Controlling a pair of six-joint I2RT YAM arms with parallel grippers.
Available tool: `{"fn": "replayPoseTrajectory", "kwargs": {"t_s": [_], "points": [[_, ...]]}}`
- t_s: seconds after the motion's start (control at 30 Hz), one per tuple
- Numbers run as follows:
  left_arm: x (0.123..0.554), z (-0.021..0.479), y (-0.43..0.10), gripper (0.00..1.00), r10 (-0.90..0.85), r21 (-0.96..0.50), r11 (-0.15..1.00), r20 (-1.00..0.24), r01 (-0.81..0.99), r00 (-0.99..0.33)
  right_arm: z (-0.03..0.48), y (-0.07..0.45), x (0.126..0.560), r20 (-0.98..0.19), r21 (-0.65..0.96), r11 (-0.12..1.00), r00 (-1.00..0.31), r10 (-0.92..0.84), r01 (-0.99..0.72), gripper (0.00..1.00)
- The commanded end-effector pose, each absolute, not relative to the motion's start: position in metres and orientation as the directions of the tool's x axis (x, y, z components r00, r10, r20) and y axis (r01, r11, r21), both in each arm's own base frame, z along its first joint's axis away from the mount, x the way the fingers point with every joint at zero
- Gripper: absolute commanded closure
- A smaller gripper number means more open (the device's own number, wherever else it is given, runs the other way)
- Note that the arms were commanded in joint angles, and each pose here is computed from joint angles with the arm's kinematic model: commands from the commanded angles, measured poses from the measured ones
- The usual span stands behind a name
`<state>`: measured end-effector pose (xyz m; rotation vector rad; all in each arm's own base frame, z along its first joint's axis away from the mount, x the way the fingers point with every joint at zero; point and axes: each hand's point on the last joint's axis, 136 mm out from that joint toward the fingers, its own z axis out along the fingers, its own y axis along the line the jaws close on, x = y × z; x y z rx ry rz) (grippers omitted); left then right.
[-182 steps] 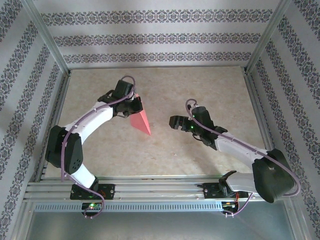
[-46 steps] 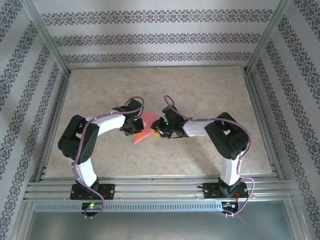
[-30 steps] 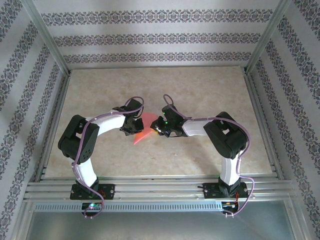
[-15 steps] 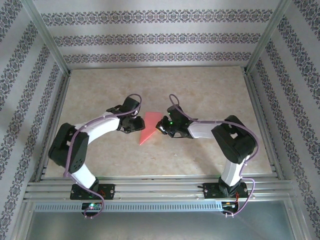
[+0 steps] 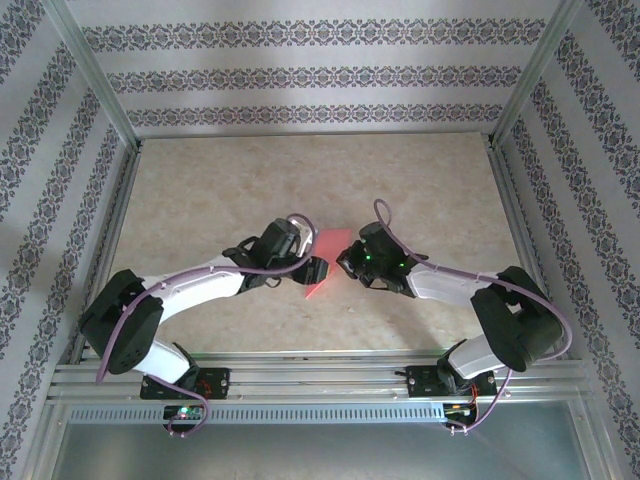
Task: Fold a paper plane with a square sheet of paper (pick it up from the middle)
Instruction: Fold the wing for the fifth time at the center of the table.
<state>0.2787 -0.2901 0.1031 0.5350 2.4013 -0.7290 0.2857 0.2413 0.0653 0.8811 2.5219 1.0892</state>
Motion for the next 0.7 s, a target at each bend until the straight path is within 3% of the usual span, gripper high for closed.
{"fn": "replayPoseTrajectory", "kwargs": {"t_s": [0.0, 0.37, 0.67], "points": [[0.286, 0.107, -0.304, 0.37, 0.310, -0.235, 0.716, -0.736, 0.657, -0.601, 0.064, 0.223, 0.285, 0.048, 0.713, 0.469, -0.704, 0.709, 0.521, 0.99], [0.270, 0.087, -0.327, 0.36, 0.541, 0.017, 0.540, -0.773, 0.841, -0.332, 0.072, 0.215, 0.285, 0.118, 0.720, 0.395, -0.663, 0.740, 0.570, 0.97], [0.278, 0.065, -0.332, 0.44, 0.623, 0.167, 0.520, -0.745, 0.838, -0.238, 0.073, 0.213, 0.284, 0.161, 0.716, 0.359, -0.642, 0.749, 0.599, 0.97]]}}
